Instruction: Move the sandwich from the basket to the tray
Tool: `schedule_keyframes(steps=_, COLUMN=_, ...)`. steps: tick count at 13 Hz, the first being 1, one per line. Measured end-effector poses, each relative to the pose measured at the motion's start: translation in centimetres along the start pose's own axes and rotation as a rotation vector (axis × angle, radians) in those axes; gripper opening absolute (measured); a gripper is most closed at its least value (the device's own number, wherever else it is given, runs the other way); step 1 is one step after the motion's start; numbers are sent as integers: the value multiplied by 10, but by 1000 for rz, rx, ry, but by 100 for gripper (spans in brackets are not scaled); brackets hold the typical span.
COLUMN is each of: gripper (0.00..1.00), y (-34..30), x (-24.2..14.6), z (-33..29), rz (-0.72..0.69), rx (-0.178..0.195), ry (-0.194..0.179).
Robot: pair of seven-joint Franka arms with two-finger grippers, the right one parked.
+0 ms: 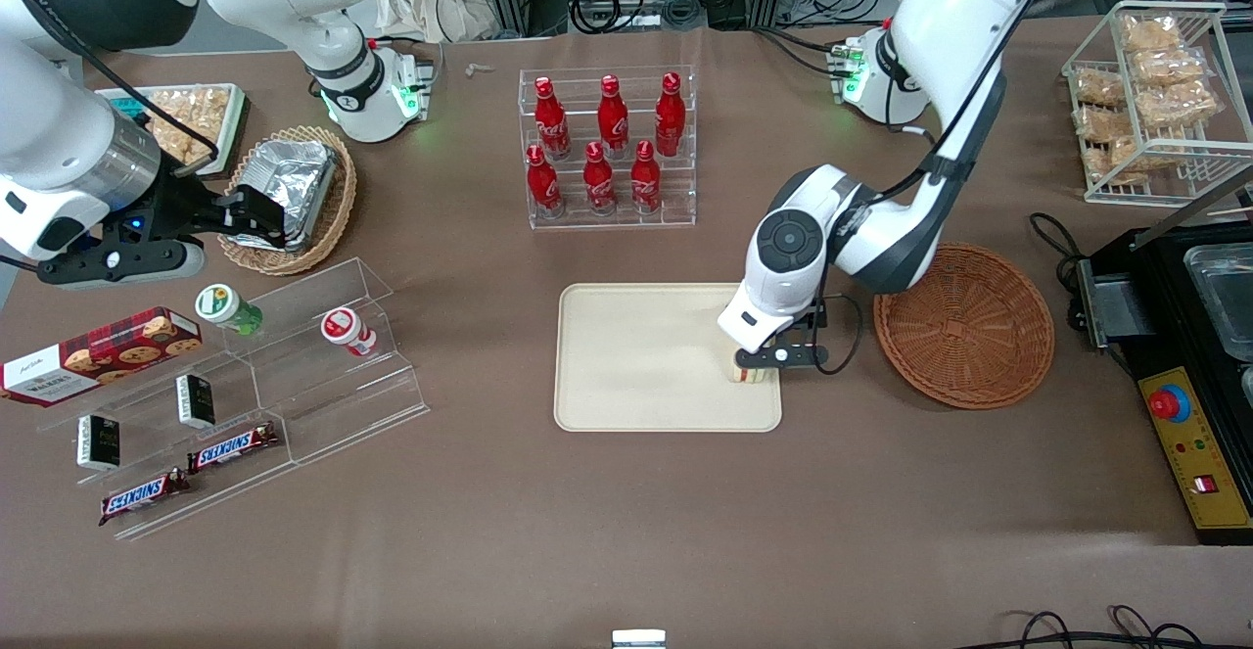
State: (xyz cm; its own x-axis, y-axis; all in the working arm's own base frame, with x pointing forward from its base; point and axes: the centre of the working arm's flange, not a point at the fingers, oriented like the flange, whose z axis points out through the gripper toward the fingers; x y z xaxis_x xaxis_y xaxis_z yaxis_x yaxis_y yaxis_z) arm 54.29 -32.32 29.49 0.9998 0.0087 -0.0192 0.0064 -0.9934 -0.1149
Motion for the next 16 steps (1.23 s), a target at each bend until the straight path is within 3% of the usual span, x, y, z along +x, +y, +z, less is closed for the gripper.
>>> schedule_keyframes(steps=3, gripper=100, y=-27, x=7, z=-59, rz=-63, rx=-27, ry=28)
schedule_keyframes(steps=7, gripper=100, y=-110, x=19, z=-130, rz=-96, rx=-70, ry=35)
schedule_keyframes(steps=11, gripper=100, y=-192, x=20, z=-165, rz=-42, rx=-74, ry=5)
schedule_keyframes(steps=16, gripper=100, y=-269, x=29, z=-165, rz=10, rx=-77, ry=-16)
